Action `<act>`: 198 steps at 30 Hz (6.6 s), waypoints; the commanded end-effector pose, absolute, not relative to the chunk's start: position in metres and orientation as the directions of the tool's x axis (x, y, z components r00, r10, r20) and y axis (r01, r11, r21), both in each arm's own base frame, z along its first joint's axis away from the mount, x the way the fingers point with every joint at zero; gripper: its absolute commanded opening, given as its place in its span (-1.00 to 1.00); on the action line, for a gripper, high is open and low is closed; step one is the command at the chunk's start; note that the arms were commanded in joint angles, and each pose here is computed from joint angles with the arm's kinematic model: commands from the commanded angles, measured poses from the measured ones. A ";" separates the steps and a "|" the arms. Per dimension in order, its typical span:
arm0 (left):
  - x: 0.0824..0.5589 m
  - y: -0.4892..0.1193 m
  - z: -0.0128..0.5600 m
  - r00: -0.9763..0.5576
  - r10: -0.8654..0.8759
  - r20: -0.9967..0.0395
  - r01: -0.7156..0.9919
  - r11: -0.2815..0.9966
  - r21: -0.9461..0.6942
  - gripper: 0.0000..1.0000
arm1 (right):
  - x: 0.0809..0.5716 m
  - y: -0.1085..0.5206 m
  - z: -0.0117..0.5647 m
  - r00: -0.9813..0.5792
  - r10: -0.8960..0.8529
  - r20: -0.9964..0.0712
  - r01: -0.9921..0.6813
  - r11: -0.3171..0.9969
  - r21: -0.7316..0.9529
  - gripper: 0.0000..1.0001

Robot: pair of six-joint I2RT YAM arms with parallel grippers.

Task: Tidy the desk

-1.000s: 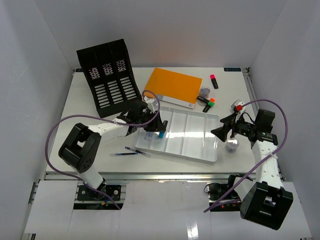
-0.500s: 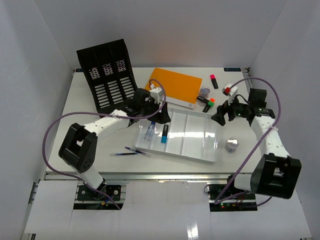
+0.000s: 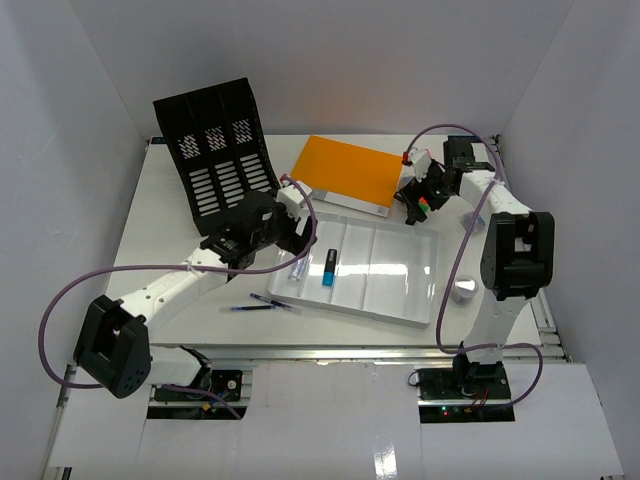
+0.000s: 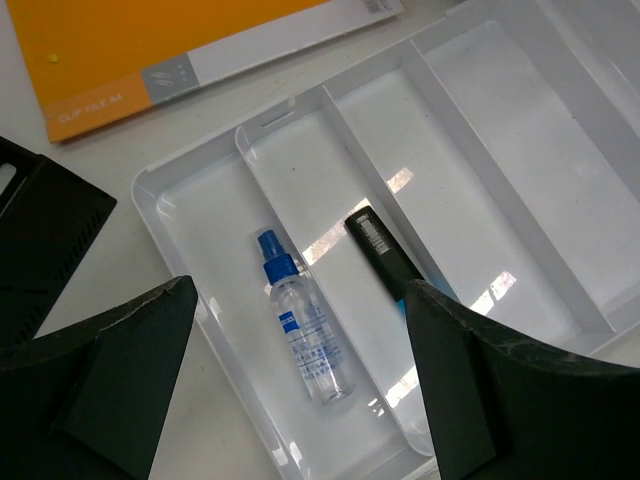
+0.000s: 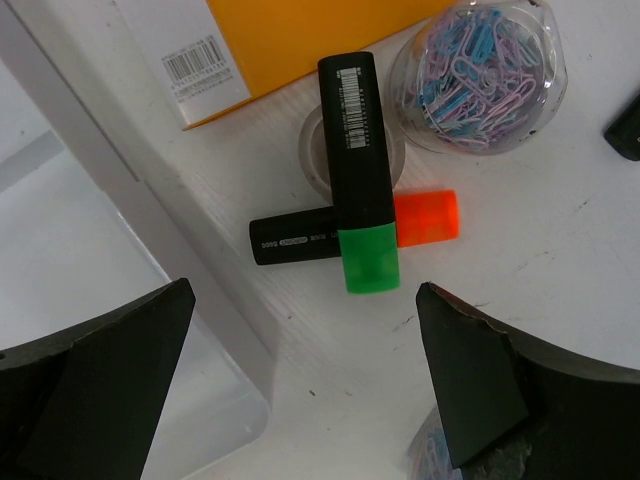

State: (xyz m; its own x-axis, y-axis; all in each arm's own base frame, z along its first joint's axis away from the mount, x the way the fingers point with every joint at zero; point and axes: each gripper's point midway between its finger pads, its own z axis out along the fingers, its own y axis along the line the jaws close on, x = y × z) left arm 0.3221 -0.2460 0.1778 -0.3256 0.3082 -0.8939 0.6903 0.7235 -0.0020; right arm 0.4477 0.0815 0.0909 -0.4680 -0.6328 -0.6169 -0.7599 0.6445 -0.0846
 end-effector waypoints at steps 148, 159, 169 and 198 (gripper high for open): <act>0.328 -0.134 0.292 0.068 0.021 -0.997 0.252 0.967 0.038 0.96 | 0.454 0.066 0.074 -0.839 0.108 -0.534 0.000 0.980 0.198 0.28; 0.328 -0.138 0.292 0.064 0.023 -0.998 0.272 0.962 0.040 0.96 | 0.468 0.071 0.052 -0.859 0.138 -0.492 0.029 0.974 0.224 0.29; 0.329 -0.140 0.288 0.054 0.030 -0.998 0.278 0.959 0.044 0.96 | 0.486 0.064 0.041 -0.853 0.162 -0.495 0.076 0.979 0.190 0.34; 0.331 -0.141 0.285 0.044 0.043 -0.998 0.278 0.959 0.054 0.96 | 0.494 0.068 0.045 -0.835 0.093 -0.542 -0.012 0.982 0.187 0.49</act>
State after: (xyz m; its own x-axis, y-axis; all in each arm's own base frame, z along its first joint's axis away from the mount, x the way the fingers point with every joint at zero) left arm 0.3306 -0.1396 0.2621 0.0024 0.0685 -0.9976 0.2738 0.9595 0.0665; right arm 0.4919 0.0634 0.0326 -0.8534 0.1080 -0.5100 0.0283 0.9865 0.1616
